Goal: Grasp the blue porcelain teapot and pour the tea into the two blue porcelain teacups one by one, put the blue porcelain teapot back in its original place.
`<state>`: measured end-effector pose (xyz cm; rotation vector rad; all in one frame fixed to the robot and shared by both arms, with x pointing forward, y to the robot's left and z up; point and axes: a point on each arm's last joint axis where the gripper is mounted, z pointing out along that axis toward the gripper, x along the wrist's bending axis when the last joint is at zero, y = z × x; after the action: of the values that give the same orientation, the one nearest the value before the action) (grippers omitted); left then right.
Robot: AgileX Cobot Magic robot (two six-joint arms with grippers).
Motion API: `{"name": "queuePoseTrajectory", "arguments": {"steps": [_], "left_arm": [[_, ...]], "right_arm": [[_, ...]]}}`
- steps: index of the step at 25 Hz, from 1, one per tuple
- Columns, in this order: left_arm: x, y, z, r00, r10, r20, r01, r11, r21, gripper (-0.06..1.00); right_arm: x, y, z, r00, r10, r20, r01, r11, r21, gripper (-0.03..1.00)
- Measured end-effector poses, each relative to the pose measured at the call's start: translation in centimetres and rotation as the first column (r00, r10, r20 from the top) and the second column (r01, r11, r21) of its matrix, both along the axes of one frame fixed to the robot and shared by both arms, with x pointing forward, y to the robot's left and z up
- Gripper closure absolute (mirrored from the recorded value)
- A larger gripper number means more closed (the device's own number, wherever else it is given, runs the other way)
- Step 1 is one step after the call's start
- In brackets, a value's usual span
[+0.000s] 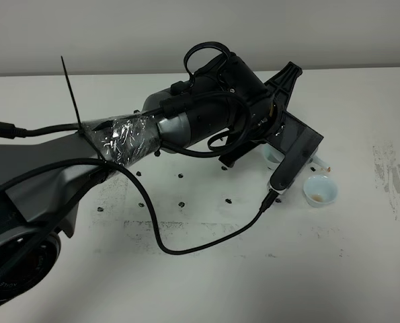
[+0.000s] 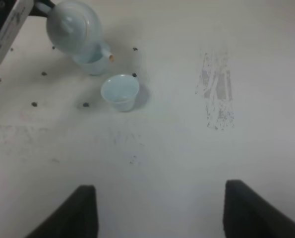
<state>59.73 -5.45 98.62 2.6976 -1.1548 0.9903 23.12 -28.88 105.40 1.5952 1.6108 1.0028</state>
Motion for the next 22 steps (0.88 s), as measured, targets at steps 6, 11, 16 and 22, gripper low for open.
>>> {"name": "queuePoseTrajectory", "arguments": {"steps": [6,11,16,22], "left_arm": [[-0.06,-0.12,-0.1,1.0,-0.017,0.018,0.016,1.0,0.023,0.9],[-0.06,-0.28,-0.73,1.0,-0.029,0.013,0.028,0.999,0.039,0.9],[-0.06,-0.28,-0.73,0.999,-0.033,0.014,0.032,0.999,0.042,0.9],[-0.05,-0.27,-0.73,0.999,-0.036,0.016,0.035,0.998,0.045,0.9]], "right_arm": [[0.0,0.0,0.0,1.0,0.0,0.0,0.0,1.0,0.0,0.44],[0.0,0.0,0.0,1.0,0.0,0.0,0.0,1.0,0.0,0.44],[0.0,0.0,0.0,1.0,0.0,0.0,0.0,1.0,0.0,0.44],[0.0,0.0,0.0,1.0,0.0,0.0,0.0,1.0,0.0,0.44]]}}
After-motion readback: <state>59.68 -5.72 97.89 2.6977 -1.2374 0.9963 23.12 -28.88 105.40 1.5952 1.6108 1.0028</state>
